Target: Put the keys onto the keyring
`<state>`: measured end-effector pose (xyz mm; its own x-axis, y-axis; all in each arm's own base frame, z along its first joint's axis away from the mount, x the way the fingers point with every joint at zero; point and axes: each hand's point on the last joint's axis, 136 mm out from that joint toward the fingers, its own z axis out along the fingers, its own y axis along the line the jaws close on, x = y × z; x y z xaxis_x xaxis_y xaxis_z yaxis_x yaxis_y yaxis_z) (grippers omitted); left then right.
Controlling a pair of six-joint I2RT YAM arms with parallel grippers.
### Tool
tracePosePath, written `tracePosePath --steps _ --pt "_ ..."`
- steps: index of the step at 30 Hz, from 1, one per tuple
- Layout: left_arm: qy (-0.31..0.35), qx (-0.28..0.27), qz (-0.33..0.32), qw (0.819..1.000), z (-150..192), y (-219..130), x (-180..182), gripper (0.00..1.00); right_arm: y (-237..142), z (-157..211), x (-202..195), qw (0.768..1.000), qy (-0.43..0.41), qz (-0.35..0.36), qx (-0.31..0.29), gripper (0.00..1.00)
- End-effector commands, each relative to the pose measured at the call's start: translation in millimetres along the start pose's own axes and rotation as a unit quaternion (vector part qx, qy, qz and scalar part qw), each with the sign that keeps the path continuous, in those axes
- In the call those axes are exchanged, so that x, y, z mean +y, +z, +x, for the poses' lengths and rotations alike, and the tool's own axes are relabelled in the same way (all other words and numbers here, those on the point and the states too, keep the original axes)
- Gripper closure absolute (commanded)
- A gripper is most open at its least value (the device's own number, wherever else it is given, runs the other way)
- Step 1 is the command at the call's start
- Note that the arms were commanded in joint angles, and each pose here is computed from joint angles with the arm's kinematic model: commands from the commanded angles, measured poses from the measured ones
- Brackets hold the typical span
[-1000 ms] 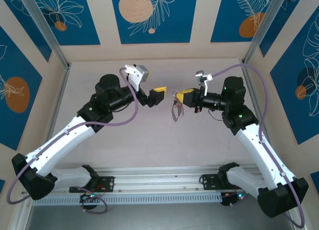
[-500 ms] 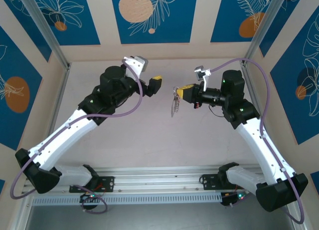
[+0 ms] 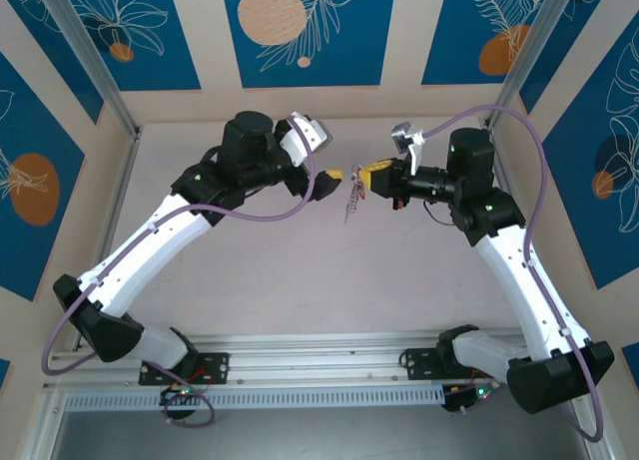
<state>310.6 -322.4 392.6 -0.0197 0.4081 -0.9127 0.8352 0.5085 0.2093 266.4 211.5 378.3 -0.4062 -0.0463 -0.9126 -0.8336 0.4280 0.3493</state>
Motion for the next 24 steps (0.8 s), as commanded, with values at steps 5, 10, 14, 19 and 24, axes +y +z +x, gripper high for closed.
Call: tracePosePath --steps 5,10,14,19,24 --pt "-0.013 0.017 0.133 0.991 -4.7 -7.0 -20.7 0.09 1.4 5.2 0.1 0.999 -0.025 -0.022 0.028 1.0" --pt "-0.07 0.012 0.182 0.981 1.1 -13.4 -20.0 0.23 3.4 11.7 -11.6 0.999 -0.022 -0.009 0.037 1.0" --pt "-0.146 -0.034 0.202 0.968 2.3 -11.8 -12.2 0.28 3.6 10.8 -13.4 1.0 -0.011 -0.013 0.025 1.0" --pt "-0.231 -0.082 0.169 0.955 6.5 -3.0 -0.6 0.22 3.3 8.2 -13.0 1.0 0.009 -0.016 0.003 1.0" --pt "-0.33 -0.105 0.1 0.933 15.4 5.0 21.8 0.09 1.9 3.9 -10.5 0.999 0.022 -0.021 -0.011 1.0"
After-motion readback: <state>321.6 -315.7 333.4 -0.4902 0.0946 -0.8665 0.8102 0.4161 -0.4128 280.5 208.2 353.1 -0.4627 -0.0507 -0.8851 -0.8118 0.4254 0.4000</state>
